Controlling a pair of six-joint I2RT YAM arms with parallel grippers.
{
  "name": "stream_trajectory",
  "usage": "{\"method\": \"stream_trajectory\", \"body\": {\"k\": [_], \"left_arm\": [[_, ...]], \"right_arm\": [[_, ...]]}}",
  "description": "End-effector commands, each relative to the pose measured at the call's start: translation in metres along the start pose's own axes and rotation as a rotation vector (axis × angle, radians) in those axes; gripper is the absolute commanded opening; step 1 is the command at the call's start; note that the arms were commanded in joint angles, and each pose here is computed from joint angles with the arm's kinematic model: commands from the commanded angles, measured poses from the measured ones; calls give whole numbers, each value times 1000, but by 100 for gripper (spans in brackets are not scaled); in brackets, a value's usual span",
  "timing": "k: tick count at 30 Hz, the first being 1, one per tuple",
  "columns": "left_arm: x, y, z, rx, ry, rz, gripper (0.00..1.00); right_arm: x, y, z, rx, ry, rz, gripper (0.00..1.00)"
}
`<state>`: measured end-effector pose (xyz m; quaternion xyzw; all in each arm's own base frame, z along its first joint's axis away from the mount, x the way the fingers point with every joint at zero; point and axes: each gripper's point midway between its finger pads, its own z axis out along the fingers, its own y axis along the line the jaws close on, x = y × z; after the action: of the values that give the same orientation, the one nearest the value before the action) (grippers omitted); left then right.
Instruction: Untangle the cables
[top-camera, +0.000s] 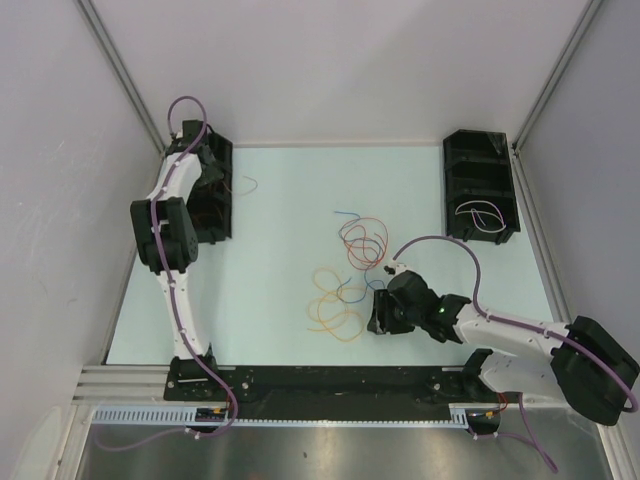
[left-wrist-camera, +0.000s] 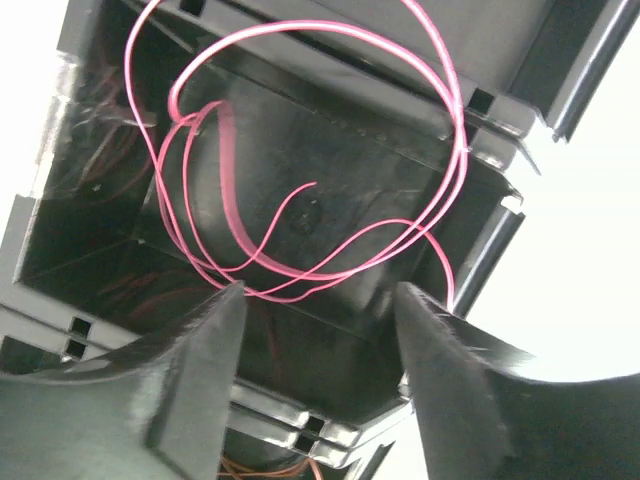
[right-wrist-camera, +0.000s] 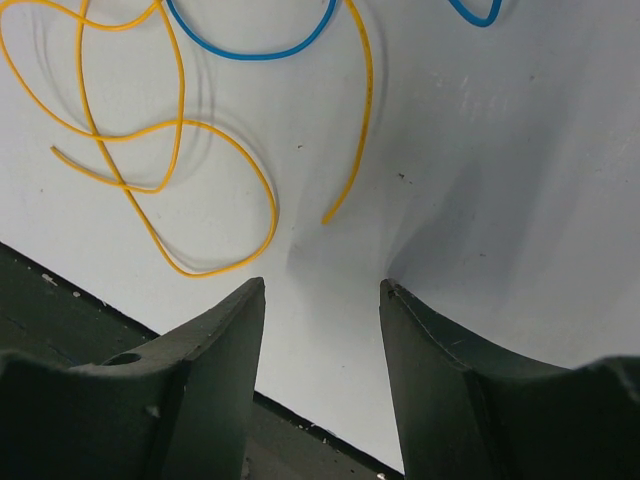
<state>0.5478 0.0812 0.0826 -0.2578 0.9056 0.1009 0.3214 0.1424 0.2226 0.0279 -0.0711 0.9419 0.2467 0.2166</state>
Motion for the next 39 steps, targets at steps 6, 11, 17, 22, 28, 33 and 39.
{"method": "stream_trajectory", "body": {"k": [6, 11, 17, 22, 28, 33, 39], "left_arm": [[-63, 1, -92, 66, -148, -38, 91], [-48, -18, -121, 49, -166, 35, 98], [0, -54, -115, 70, -142, 119, 93], [33, -74, -90, 121, -71, 101, 90], [62, -92, -77, 209, -37, -133, 84], [79, -102, -65, 301, -53, -367, 84], [86, -116, -55, 376, -62, -542, 79]], "right_arm": [[10, -5, 1, 3, 30, -23, 55], [9, -2, 7, -9, 34, -24, 56], [11, 4, 12, -26, 60, -18, 55], [13, -3, 10, 4, 63, -30, 55], [14, -4, 15, 1, 72, -38, 55], [18, -5, 20, 4, 95, -41, 55], [22, -7, 26, -4, 120, -45, 55]]}}
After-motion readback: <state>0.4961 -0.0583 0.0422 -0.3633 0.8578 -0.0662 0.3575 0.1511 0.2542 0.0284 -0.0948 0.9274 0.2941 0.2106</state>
